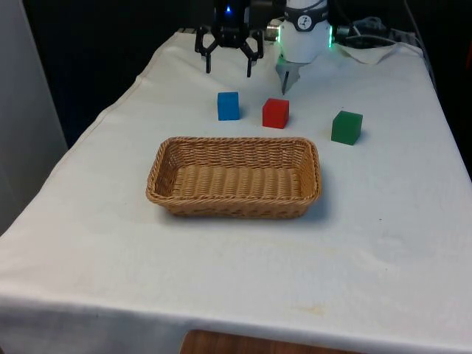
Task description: Pick up the blue cube and place it into the basket.
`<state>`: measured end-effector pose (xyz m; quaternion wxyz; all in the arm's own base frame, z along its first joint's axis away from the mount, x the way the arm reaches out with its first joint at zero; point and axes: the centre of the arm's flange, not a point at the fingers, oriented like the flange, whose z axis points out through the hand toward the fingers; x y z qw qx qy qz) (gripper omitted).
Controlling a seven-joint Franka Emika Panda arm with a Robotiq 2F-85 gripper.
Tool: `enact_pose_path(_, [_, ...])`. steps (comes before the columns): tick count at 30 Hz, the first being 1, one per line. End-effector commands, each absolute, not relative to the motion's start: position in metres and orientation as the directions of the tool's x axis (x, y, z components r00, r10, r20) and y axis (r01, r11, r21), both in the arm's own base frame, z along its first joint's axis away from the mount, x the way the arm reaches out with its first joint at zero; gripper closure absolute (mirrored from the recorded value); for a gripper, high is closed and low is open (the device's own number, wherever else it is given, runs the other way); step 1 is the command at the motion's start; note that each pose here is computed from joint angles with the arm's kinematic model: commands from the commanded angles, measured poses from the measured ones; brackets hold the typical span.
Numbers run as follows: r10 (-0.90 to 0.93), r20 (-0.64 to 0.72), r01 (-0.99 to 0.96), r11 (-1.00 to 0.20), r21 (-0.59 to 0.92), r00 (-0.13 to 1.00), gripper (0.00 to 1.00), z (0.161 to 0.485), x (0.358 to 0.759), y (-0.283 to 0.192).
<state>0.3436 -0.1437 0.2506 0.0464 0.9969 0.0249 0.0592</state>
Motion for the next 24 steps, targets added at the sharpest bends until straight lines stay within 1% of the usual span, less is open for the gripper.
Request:
enact_pose_path(1, [0.064,0.124,0.053,-0.994,0.094,0.99,0.0,0.249,0.344,-0.144])
enact_pose_path(15, [0.092,0.093,0.082,-0.991,0.107,0.991,0.0,0.237,0.343,-0.152])
enact_pose_path(24, [0.105,0.084,0.096,-0.991,0.097,0.991,0.0,0.225,0.339,-0.146])
